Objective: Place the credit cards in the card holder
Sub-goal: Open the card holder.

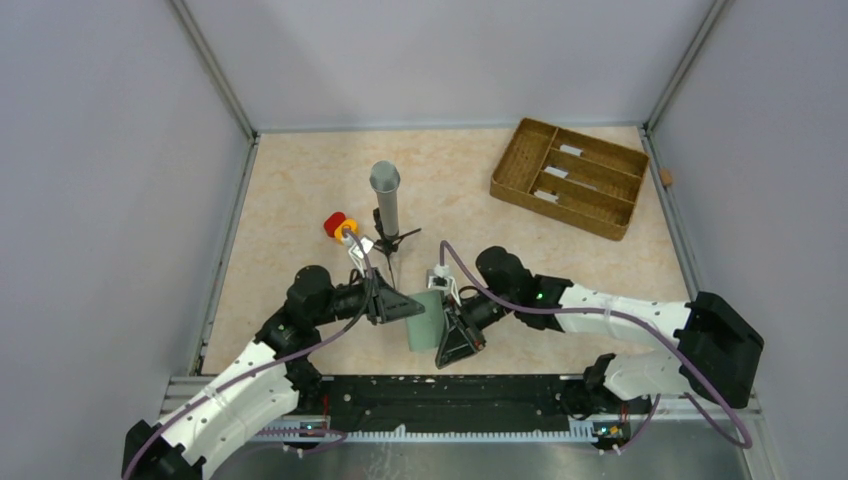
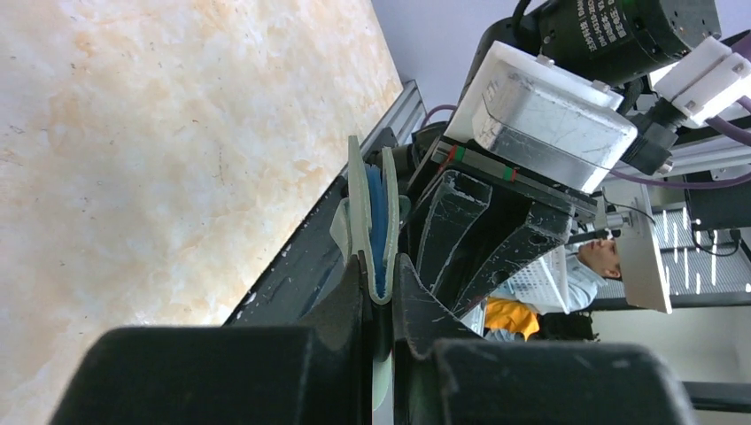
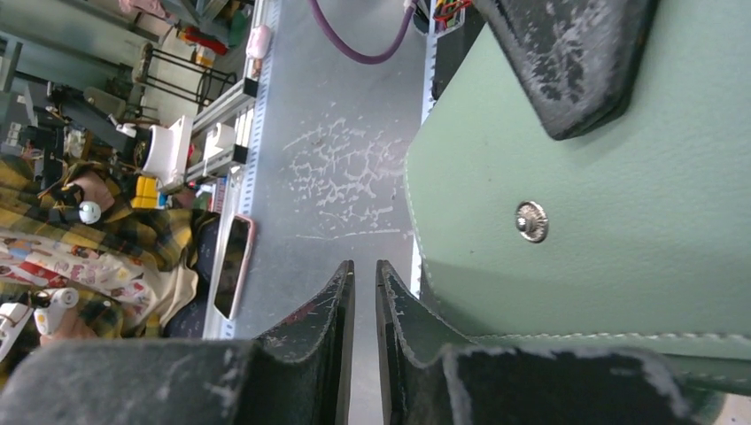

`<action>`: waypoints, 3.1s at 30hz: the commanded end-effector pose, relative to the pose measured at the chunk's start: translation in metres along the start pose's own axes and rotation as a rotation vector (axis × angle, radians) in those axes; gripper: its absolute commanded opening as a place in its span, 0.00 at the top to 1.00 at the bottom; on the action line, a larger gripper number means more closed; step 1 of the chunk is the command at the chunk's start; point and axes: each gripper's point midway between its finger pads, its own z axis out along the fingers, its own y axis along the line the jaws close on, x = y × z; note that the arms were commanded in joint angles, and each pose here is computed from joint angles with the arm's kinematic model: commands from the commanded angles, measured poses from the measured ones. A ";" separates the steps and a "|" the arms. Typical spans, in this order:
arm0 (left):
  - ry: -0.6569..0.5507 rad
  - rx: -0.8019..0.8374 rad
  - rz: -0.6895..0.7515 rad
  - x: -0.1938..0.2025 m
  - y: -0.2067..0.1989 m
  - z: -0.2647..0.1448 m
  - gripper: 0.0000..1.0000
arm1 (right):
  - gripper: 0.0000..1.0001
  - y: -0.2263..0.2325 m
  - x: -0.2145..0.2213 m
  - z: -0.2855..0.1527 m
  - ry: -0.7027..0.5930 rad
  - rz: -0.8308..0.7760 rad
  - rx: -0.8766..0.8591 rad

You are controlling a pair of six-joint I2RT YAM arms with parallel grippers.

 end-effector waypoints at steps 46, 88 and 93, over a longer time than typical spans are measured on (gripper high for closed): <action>0.046 -0.287 -0.012 0.034 0.105 0.004 0.14 | 1.00 -0.095 0.023 -0.043 -0.253 0.390 0.412; 0.129 -0.549 0.094 0.060 0.122 0.067 0.47 | 1.00 -0.134 0.144 -0.120 -0.323 0.925 1.016; 0.166 -0.490 0.087 0.066 0.113 0.079 0.47 | 1.00 -0.137 0.137 -0.117 -0.320 0.905 1.005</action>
